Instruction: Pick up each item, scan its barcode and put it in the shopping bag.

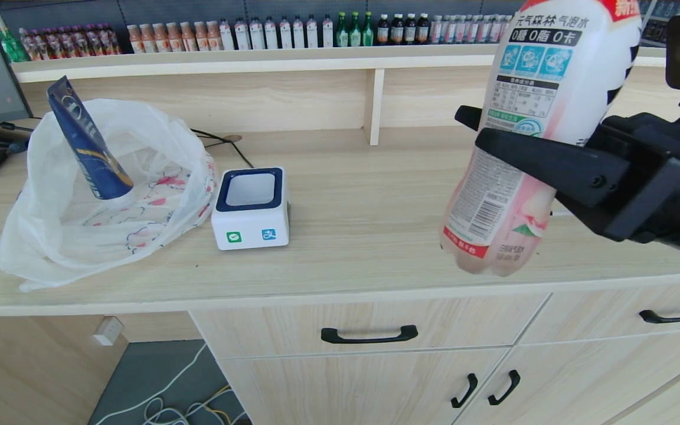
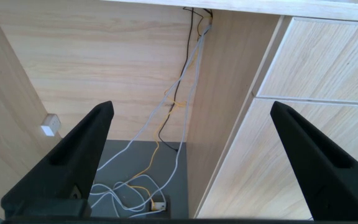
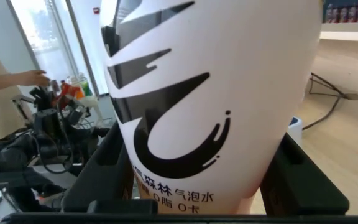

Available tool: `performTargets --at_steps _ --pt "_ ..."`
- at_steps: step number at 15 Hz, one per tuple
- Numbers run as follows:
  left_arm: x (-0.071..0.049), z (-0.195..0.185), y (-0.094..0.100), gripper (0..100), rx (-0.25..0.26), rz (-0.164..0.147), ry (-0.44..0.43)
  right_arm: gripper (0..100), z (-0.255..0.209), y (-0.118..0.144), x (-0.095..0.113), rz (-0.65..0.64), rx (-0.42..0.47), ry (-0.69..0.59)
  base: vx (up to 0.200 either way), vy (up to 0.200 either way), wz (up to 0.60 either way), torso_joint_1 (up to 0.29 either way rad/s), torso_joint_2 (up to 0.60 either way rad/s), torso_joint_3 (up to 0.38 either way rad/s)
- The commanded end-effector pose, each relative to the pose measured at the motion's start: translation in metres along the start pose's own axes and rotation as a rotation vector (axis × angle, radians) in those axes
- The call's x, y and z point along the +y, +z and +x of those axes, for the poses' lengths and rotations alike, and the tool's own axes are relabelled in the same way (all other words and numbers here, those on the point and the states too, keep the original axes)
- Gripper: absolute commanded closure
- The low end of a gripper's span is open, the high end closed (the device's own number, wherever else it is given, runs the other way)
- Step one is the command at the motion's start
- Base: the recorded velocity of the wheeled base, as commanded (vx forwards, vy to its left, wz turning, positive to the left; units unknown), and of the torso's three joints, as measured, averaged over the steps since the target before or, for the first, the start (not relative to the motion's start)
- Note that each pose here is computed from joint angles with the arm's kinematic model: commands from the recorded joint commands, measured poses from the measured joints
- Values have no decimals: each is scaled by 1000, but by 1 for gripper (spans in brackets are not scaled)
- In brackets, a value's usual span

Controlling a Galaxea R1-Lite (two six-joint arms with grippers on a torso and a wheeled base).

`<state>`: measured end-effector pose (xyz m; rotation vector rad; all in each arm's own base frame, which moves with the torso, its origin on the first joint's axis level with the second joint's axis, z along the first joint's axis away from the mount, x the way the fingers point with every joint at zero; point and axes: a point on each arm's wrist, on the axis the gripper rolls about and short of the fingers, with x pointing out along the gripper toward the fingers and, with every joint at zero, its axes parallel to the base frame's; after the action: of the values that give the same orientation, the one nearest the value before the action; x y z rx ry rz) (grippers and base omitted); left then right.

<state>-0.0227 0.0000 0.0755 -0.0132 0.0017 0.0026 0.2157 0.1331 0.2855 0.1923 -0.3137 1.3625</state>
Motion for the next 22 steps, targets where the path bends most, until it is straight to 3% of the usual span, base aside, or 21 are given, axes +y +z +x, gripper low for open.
performTargets --at_steps 1,12,15,18,22 --pt "0 0 0 0 0 -1 1 100 -3 -8 1 -16 1 -72 0 0 0 0 0 0" --pt "0 0 0 0 0 -2 1 100 -16 -19 23 -227 -54 -654 0 0 0 0 0 0" --pt "0 0 0 0 0 -1 1 100 -27 -27 31 -255 -8 -681 0 0 0 0 0 0" --pt "0 0 0 0 0 -1 1 100 -33 -24 34 -266 -16 -770 0 0 0 0 0 0" --pt "0 0 0 0 0 -2 1 100 -36 -27 34 -261 -8 -781 -100 0 0 0 2 1"
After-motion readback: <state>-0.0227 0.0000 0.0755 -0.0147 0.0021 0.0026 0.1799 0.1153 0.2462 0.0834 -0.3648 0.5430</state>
